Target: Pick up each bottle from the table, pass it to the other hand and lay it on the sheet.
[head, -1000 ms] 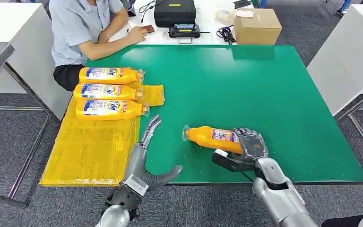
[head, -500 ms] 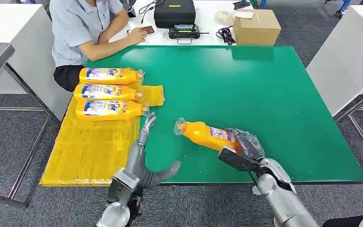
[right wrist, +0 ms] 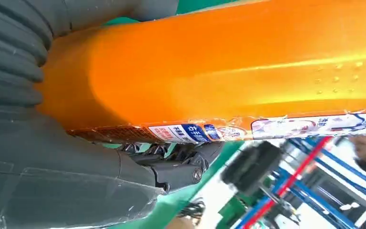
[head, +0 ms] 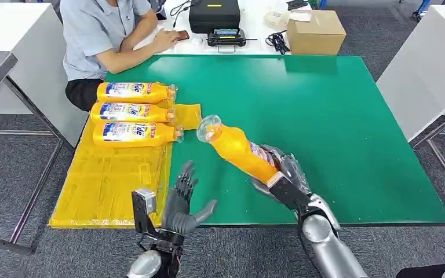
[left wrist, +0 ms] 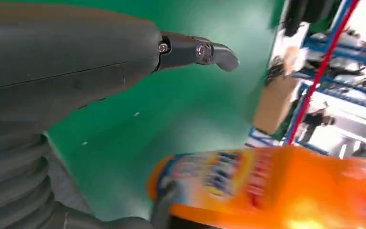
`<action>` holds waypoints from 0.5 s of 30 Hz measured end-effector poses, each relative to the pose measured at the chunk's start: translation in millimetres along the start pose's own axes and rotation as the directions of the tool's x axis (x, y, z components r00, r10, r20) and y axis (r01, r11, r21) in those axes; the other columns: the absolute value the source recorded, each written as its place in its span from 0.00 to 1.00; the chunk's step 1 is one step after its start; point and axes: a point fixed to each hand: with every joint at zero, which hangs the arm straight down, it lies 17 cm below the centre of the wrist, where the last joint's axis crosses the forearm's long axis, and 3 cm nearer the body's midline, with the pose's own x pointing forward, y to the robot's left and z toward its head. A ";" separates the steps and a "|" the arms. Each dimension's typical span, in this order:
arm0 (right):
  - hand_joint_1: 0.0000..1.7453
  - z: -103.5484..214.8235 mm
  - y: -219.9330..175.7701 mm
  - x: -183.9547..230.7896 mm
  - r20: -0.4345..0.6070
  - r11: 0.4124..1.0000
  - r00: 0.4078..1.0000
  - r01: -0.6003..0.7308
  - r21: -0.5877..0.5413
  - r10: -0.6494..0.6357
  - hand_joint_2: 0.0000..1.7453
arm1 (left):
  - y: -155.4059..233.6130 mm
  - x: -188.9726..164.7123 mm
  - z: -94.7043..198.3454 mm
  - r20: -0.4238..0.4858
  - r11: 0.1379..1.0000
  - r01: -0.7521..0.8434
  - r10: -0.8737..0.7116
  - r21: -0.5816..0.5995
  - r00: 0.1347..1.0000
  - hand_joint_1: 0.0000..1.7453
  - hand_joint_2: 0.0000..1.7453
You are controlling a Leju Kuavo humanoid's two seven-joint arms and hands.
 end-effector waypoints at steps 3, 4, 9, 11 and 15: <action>0.89 -2.6 0.5 6.1 0.014 1.000 1.000 0.009 -0.006 -0.009 1.00 | -2.1 -5.3 0.2 -0.016 1.000 0.001 -0.001 -0.007 1.000 0.00 1.00; 0.89 -3.3 0.1 8.7 0.022 1.000 1.000 0.018 -0.011 -0.018 1.00 | -2.2 -7.7 0.1 -0.027 1.000 -0.006 0.006 -0.006 1.000 0.00 1.00; 0.90 -5.4 8.8 17.0 0.041 1.000 0.999 0.020 0.008 -0.020 1.00 | -7.3 -10.4 -1.1 -0.045 0.999 -0.028 0.027 -0.020 0.999 0.00 1.00; 0.93 -6.0 17.0 18.1 0.038 0.999 0.999 0.011 0.030 -0.012 1.00 | -13.3 -6.7 -2.7 -0.033 0.999 -0.028 0.027 -0.038 0.999 0.00 1.00; 0.97 -8.2 36.4 16.3 0.038 0.995 0.999 -0.041 0.092 0.037 1.00 | -20.0 6.1 -9.9 0.006 0.998 -0.022 0.022 -0.060 1.000 0.00 1.00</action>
